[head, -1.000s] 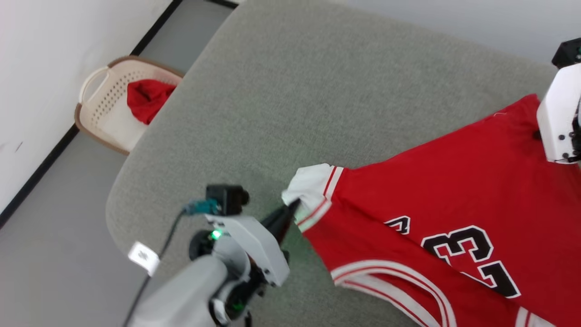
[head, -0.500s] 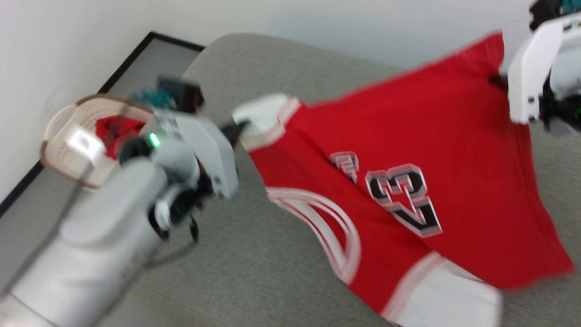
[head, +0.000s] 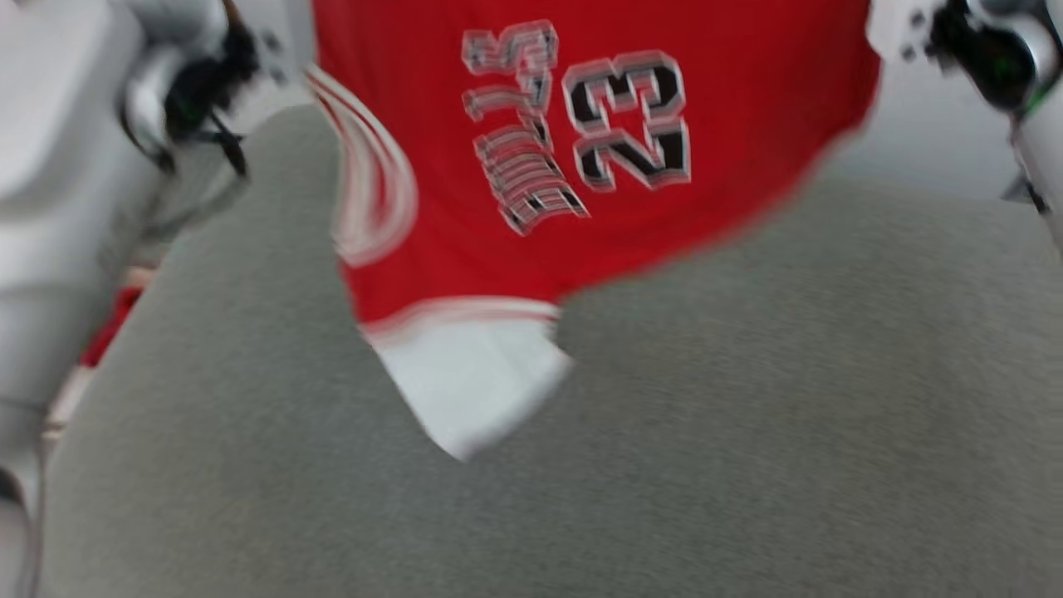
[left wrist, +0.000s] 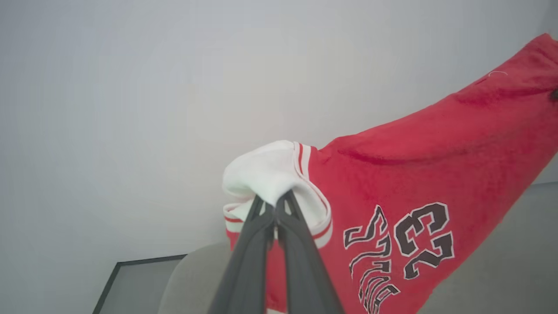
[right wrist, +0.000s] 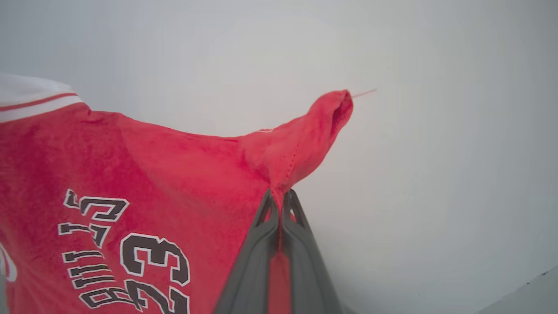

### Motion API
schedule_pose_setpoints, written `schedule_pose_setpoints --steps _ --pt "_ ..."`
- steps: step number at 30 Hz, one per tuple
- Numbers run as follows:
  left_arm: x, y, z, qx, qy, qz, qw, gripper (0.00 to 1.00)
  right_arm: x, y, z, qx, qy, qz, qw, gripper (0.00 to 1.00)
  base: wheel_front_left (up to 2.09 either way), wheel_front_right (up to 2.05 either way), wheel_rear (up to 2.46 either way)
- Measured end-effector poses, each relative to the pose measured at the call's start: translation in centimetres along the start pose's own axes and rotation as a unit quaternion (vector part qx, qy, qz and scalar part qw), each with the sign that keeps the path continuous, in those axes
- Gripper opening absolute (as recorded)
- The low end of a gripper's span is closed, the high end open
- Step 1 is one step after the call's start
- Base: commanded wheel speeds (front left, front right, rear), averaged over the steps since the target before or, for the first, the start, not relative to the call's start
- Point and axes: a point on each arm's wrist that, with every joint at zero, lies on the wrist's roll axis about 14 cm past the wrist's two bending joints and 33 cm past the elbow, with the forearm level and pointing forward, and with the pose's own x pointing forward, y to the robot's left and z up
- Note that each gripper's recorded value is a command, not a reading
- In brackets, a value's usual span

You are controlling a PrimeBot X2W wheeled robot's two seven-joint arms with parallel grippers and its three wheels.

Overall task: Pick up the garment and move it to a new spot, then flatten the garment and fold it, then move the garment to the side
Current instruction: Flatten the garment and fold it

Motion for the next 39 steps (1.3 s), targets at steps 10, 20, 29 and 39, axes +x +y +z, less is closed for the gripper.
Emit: schedule_pose_setpoints --steps 10,20,29,39 --pt "4.8 -2.0 8.9 0.044 -0.104 -0.007 0.994 0.00 -2.9 -5.2 5.7 -0.039 -0.110 -0.077 0.990 0.00 0.00 0.00 0.00" --pt "10.6 -3.4 10.6 0.036 -0.148 -0.019 0.988 0.00 -2.4 -10.9 3.1 -0.039 -0.115 -0.128 0.984 0.00 0.00 0.00 0.00" --pt "16.2 -4.8 9.8 0.032 -0.186 -0.029 0.982 0.00 -0.7 -15.8 0.2 -0.057 -0.146 -0.167 0.974 0.00 0.00 0.00 0.00" --pt "21.6 -7.0 7.9 0.016 -0.234 -0.051 0.971 0.00 2.3 -20.2 -4.7 -0.066 -0.137 -0.194 0.969 0.00 0.00 0.00 0.00"
